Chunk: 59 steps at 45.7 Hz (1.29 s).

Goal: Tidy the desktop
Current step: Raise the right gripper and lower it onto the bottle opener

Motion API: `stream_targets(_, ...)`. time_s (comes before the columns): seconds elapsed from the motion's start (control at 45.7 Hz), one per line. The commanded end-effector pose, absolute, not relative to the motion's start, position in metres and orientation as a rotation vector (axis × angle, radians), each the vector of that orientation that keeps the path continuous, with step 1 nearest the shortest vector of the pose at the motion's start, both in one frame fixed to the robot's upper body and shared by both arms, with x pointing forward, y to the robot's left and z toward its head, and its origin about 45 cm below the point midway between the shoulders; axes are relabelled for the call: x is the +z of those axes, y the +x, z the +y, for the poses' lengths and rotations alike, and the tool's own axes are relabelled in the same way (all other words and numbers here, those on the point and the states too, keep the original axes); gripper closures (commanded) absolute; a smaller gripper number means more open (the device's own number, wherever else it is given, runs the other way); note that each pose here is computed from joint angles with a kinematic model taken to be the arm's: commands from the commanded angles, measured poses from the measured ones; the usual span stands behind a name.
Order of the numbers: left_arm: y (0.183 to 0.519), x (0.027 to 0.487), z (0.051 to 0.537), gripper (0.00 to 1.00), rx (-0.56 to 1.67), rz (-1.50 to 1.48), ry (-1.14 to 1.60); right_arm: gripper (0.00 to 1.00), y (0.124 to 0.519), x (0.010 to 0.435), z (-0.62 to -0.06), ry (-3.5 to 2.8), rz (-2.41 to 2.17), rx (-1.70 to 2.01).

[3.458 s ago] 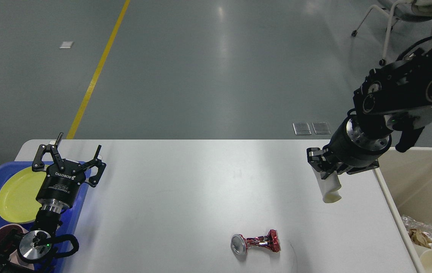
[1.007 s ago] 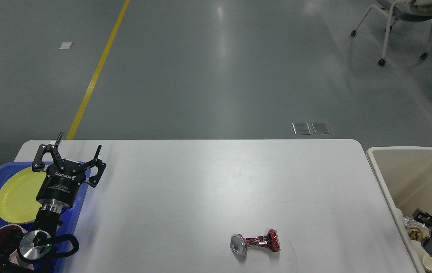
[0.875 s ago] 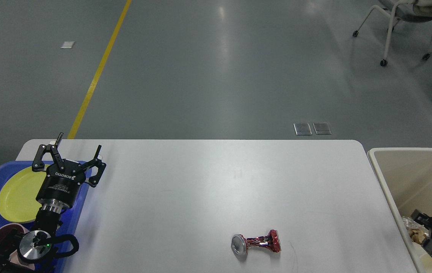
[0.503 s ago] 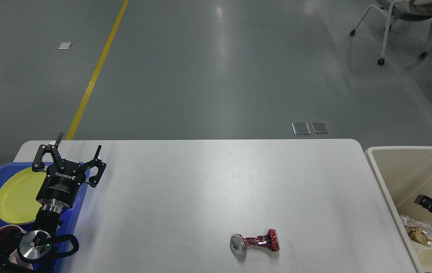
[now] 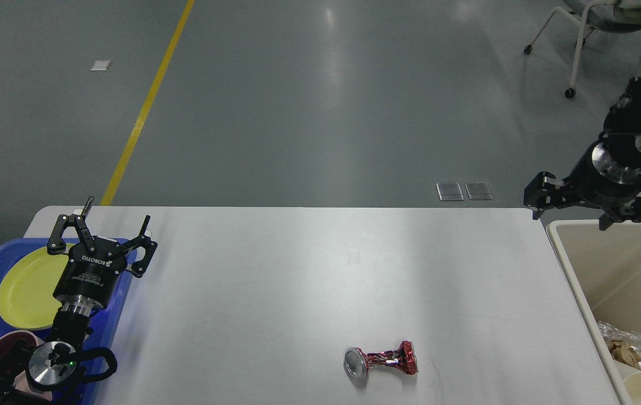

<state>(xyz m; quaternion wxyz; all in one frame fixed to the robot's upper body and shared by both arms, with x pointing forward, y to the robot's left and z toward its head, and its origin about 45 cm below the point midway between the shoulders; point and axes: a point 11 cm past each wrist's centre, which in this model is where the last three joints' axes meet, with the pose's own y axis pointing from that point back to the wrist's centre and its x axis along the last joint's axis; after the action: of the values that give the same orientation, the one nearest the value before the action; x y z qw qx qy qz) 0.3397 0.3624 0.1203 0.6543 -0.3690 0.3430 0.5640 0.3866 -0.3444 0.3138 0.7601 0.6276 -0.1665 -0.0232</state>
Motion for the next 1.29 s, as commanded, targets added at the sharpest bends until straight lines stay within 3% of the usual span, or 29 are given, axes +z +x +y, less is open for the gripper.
stream_targets(0.0, 0.340, 0.120, 0.362, 0.04, 1.279, 0.778, -0.837, 0.00, 0.370, 0.358, -0.295, 1.455, -0.273, -0.027)
stream_targets(0.263, 0.340, 0.120, 0.362, 0.04, 1.279, 0.778, -0.837, 0.00, 0.318, 0.414, -0.236, 1.509, -0.195, 0.104)
stream_targets(0.678, 0.340, 0.120, 0.362, 0.04, 1.279, 0.778, -0.837, 0.00, 0.317, 0.405, -0.227, 1.522, -0.161, 0.108)
stream_targets(0.897, 0.340, 0.120, 0.362, 0.04, 1.279, 0.778, -0.837, 0.00, 0.320, 0.378, -0.210, 1.567, -0.119, 0.117)
stream_targets(1.269, 0.340, 0.120, 0.362, 0.04, 1.279, 0.778, -0.837, 0.00, 0.324, 0.297, -0.207, 1.612, -0.293, -0.021)
